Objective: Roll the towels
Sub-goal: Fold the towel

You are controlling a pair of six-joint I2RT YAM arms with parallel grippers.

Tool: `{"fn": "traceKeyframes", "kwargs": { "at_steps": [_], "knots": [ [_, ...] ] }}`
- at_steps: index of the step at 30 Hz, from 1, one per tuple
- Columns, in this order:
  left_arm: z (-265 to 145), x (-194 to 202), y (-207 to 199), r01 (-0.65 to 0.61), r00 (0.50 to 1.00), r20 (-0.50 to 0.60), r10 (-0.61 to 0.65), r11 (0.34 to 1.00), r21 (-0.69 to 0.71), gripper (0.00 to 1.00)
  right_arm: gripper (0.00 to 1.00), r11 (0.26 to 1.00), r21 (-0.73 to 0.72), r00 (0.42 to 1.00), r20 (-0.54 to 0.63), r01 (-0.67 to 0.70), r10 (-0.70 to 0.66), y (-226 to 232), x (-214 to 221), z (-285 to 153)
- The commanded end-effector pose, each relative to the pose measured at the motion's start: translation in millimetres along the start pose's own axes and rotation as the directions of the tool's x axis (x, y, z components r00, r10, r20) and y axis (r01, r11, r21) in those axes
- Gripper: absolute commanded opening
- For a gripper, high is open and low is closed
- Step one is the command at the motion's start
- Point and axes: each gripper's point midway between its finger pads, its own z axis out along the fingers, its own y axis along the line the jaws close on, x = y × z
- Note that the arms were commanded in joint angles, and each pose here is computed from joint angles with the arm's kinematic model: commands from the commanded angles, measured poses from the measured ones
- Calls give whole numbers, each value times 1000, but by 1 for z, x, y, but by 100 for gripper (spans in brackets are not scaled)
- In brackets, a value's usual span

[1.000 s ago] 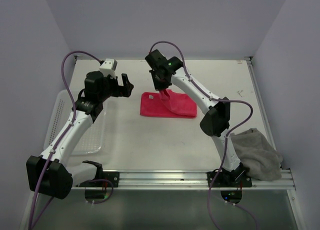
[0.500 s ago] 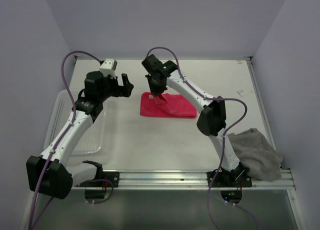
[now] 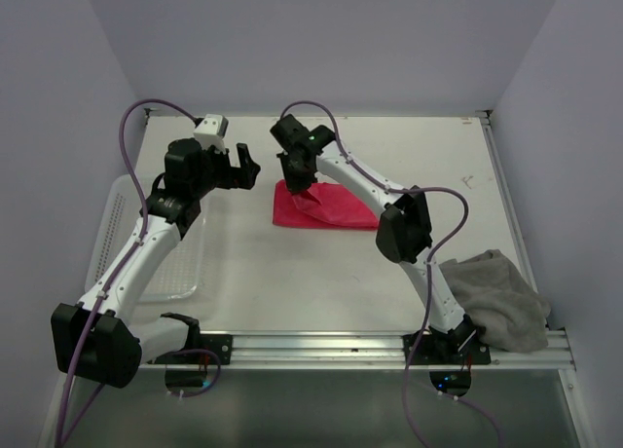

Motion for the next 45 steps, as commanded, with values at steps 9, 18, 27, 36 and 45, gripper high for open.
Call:
{"fn": "traceKeyframes", "kwargs": {
  "at_steps": [9,18,27,36,45],
  "knots": [
    [-5,-16,-10,-1,998,67,-2,999,33,100,7,991,-129,999,-14,-45,44,32,7,26],
    [-6,-17,-8,-5,998,70,3,1000,25,100,40,974,-221,998,-31,-58,53,53,7,45],
    [-8,-19,-6,-6,997,79,5,1000,11,100,49,947,-312,996,22,-80,91,66,-16,16],
    [-5,-15,0,6,998,69,-4,1000,-23,99,48,934,-315,967,131,-166,216,3,-50,-58],
    [25,-1,-25,11,1000,-15,-10,999,47,94,10,940,-154,935,140,-303,324,-119,9,-73]
  ]
}}
